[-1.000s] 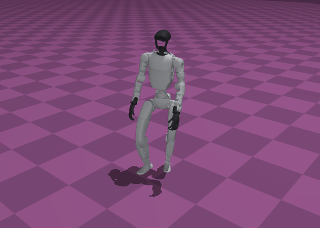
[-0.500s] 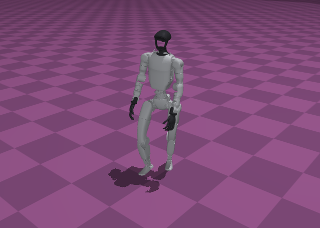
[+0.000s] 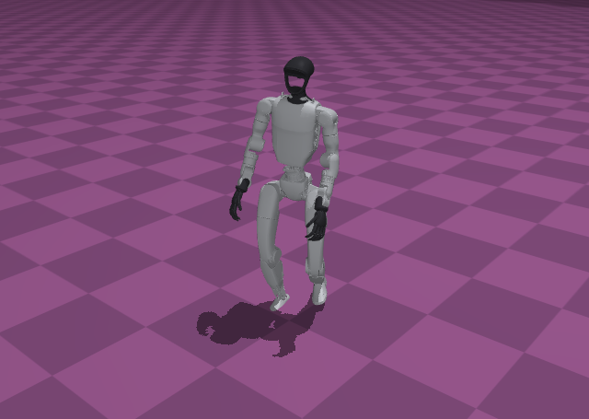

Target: Walk

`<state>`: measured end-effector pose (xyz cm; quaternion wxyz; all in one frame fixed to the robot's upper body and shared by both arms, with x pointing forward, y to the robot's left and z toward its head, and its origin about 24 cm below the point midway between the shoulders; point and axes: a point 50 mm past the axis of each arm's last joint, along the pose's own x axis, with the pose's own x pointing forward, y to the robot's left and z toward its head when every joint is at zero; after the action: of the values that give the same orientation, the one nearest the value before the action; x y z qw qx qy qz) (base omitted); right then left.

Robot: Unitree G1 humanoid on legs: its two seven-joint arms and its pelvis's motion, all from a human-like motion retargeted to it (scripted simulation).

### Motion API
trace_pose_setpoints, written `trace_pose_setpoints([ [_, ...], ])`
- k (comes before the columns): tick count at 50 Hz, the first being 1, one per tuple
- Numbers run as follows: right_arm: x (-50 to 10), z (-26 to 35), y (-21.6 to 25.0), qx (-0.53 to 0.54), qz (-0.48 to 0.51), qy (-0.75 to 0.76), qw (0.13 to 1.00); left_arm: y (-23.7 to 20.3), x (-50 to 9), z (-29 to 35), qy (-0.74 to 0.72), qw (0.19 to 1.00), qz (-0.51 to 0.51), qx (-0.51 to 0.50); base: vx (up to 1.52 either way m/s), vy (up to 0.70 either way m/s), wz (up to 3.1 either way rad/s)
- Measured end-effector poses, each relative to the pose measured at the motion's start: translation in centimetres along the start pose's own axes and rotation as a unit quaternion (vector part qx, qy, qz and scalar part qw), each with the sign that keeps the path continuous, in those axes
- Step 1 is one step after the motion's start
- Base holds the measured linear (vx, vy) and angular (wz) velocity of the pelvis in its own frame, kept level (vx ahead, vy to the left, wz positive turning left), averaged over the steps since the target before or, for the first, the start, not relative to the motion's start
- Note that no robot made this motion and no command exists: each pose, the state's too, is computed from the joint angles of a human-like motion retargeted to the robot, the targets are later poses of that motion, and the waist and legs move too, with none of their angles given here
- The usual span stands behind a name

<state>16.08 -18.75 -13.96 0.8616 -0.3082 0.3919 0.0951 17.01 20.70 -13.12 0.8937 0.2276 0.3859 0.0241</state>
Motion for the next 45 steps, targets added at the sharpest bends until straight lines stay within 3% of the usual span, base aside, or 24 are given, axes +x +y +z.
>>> trace_pose_setpoints([
  [12, 0.9, 4.7, -0.4, -0.001, 0.011, -0.083, 0.997, -0.8, -2.6, -6.7, 0.12, 0.992, -0.019, -0.038, 0.31, 0.03, -0.26],
  [20, 0.3, 3.2, 1.8, 0.008, 0.068, -0.057, 0.996, -1.3, -3.9, -8.9, 0.162, 0.984, -0.031, -0.065, 0.28, 0.08, -0.06],
  [26, -0.4, 0.9, 2.7, 0.031, 0.095, -0.014, 0.995, -1.6, -2.6, -6.2, 0.115, 0.991, -0.038, -0.063, 0.19, 0.07, 0.01],
  [39, -1.4, -3.3, 1.7, 0.055, 0.041, 0.062, 0.996, -0.2, 1.1, 4.7, -0.065, 0.997, -0.023, -0.044, 0.08, 0.03, -0.03],
  [45, -2.1, -4.9, 2.5, 0.052, 0.049, 0.094, 0.993, -0.8, 1.1, 6.3, -0.099, 0.994, -0.035, -0.028, 0.0, 0.0, 0.0],
])
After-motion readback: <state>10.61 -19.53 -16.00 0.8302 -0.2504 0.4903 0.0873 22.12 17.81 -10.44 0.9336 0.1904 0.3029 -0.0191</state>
